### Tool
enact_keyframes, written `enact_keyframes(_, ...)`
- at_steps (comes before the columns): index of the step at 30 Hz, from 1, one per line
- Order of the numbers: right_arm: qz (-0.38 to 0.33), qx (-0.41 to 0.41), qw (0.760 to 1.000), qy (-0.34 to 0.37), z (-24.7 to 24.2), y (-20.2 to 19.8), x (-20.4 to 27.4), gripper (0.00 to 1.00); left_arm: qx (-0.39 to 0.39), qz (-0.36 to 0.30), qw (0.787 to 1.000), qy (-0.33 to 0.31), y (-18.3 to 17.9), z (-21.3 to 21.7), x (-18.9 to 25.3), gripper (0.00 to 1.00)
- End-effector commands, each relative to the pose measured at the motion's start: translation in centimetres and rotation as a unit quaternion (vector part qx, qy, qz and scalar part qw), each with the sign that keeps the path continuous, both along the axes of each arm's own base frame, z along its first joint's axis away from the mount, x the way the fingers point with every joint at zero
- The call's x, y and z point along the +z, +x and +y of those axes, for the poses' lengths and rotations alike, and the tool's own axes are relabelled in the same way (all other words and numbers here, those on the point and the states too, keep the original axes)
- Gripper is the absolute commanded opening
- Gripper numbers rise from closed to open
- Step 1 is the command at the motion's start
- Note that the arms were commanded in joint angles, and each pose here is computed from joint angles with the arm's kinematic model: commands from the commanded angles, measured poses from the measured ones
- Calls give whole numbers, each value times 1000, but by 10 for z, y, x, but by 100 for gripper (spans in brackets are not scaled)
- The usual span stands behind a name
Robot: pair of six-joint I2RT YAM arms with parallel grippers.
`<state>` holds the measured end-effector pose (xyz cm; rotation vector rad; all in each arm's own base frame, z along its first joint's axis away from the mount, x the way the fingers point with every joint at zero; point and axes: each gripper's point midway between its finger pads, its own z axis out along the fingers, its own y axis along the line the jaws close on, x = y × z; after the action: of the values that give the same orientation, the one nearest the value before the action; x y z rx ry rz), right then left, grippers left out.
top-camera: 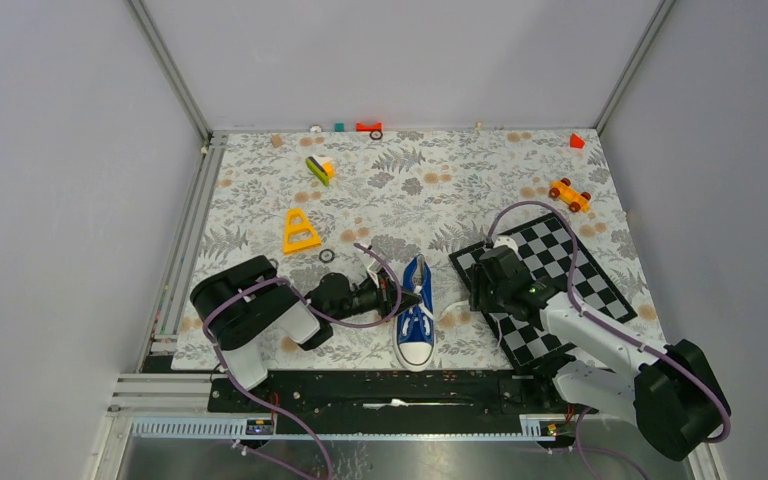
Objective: Tie the shoes
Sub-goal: Pick up the shoelace at the center of the board.
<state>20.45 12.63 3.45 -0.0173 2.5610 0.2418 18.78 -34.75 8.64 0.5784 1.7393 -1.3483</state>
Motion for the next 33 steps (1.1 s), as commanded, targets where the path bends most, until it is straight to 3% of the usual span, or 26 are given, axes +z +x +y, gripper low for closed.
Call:
enact_keyframes(1, 3, 0, 1000, -17, 1, -1, 5, 53, -8, -28, 999, -40, 2, -9, 25, 0)
enact_keyframes(10, 6, 6, 999, -44, 3, -5, 4, 49, -11, -26, 999, -41, 1, -9, 25, 0)
enact_keyframes(20, 12, -2, 997, -77, -4, 1, 2, 0, -10, -24, 999, -41, 1, -9, 25, 0)
enact_keyframes(24, -21, -5, 998, -63, -5, 6, 19, 0, -13, -23, 999, -40, 0, -9, 24, 0)
enact_keyframes(28, -62, 11, 998, -1, 10, 7, 48, 0, -14, -24, 999, -43, 1, -11, 25, 0)
enact_keyframes(33, -46, 82, 994, 55, 53, -12, 67, 0, -16, -21, 999, -44, 2, -13, 25, 0)
